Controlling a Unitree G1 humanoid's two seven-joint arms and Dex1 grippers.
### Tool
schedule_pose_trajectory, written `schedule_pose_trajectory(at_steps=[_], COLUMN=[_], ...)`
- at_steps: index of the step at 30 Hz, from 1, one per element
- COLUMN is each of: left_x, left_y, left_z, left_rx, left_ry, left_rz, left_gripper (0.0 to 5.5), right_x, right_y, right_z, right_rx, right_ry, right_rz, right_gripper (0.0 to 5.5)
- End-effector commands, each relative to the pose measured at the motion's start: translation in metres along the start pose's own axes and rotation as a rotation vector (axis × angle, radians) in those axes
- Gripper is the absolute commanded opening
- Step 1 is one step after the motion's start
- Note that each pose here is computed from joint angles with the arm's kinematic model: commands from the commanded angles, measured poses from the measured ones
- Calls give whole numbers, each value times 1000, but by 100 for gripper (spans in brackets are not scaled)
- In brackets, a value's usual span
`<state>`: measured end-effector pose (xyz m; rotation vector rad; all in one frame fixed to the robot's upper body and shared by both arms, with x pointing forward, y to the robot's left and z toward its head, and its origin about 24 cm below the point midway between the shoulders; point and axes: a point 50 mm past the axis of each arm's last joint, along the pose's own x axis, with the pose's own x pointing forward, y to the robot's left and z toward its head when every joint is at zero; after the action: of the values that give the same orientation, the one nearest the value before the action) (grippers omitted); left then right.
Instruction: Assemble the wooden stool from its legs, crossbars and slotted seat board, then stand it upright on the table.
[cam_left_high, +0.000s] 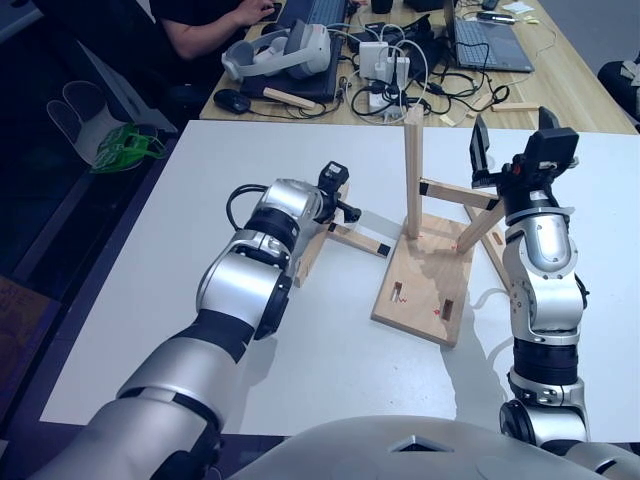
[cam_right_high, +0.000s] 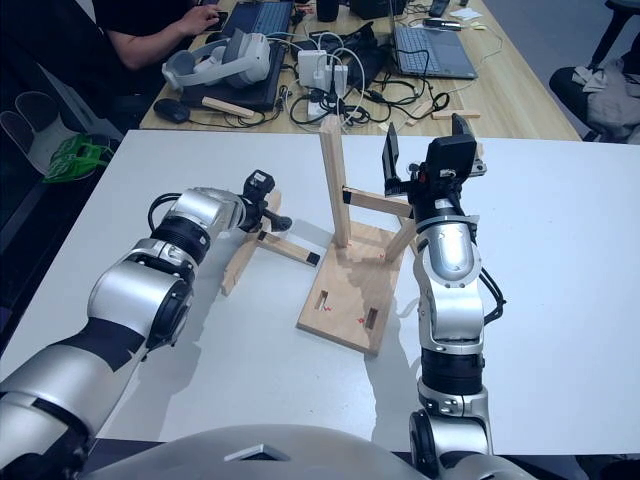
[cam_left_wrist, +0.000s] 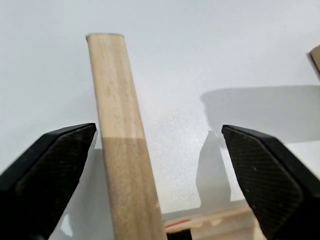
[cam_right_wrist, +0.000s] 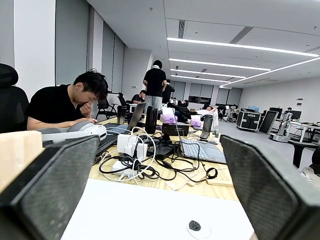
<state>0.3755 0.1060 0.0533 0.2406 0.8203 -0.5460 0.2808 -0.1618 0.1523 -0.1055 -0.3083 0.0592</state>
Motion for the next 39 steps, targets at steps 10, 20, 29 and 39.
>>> schedule_pose_trajectory(at_steps=[10, 20, 29, 39], left_x=[-5, -6, -43, -191], left_y=[7, 13, 65, 142], left_z=[4, 0, 13, 81], left_rx=[7, 45, -194, -509], left_ry=[8, 18, -170, -1135], left_rz=[3, 9, 112, 343], left_gripper=[267, 117, 103, 102], right_x=[2, 4, 11, 51], right_y=[5, 4, 1, 21], right_z=[-6, -6, 12, 99], right_rx=[19, 14, 55, 209], right_ry=[27, 19, -50, -55], right_rz=[-3, -4, -27, 445], right_gripper=[444, 444, 444, 415])
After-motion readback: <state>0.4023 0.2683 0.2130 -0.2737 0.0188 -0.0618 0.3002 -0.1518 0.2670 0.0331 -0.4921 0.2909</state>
